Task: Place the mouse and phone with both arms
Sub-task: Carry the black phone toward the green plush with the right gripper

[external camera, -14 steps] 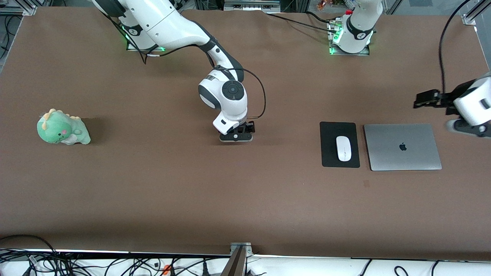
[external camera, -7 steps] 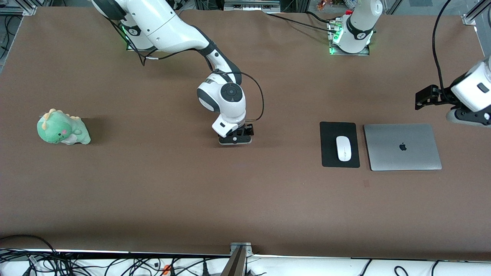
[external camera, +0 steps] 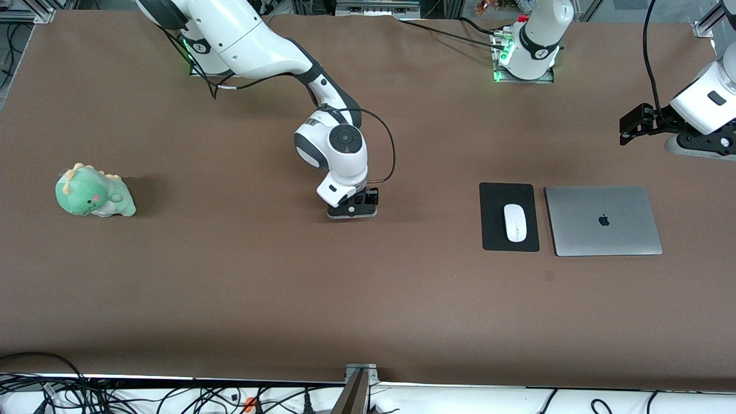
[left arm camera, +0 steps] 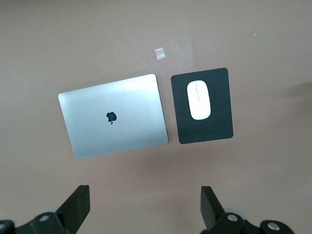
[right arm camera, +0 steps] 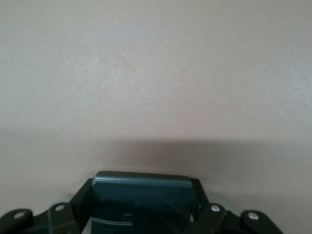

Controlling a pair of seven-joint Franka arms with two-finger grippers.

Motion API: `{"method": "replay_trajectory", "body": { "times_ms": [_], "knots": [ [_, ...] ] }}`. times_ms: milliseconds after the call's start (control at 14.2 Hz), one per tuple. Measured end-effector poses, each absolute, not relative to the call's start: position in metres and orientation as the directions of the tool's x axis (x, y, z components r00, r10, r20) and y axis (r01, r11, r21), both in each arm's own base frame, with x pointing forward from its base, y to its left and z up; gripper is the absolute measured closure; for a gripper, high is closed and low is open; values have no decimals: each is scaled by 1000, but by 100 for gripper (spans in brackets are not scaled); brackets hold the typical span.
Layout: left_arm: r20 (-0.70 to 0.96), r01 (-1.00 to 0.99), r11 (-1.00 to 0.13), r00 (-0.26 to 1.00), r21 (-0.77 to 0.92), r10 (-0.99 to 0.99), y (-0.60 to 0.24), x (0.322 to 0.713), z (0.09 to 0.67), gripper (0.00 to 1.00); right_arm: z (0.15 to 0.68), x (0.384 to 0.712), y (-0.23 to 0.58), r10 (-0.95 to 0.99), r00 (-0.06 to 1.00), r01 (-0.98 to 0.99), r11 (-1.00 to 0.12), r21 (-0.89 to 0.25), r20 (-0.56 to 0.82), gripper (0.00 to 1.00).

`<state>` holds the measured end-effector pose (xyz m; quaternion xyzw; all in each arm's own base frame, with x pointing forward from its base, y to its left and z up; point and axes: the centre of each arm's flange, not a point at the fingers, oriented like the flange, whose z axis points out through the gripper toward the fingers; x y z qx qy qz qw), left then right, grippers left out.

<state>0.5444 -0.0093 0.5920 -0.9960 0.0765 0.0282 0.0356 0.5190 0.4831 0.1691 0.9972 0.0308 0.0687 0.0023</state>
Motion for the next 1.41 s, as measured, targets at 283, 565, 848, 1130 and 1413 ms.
{"method": "replay_trajectory", "body": {
  "times_ms": [283, 565, 848, 1130, 1413],
  "knots": [
    [-57, -125, -990, 991, -71, -121, -25, 544, 592, 0, 172, 545, 452, 147, 982, 142, -989, 51, 118, 19],
    [-61, -139, -988, 989, -66, -135, -34, 543, 592, 0, 187, 598, 377, 256, 966, 251, -964, 89, 44, 19],
    [-67, -130, -992, 989, -6, -129, -38, 542, 591, 0, 216, 639, 287, 290, 956, 293, -952, 92, -47, 19],
    [-103, -126, -992, 987, 4, -126, -39, 537, 589, 0, 230, 659, 180, 194, 976, 201, -978, 55, -103, 19],
    [-121, -184, -983, 975, 12, -184, -70, 533, 585, 0, 223, 649, 56, 107, 983, 111, -994, 18, -150, 19]
  ]
}}
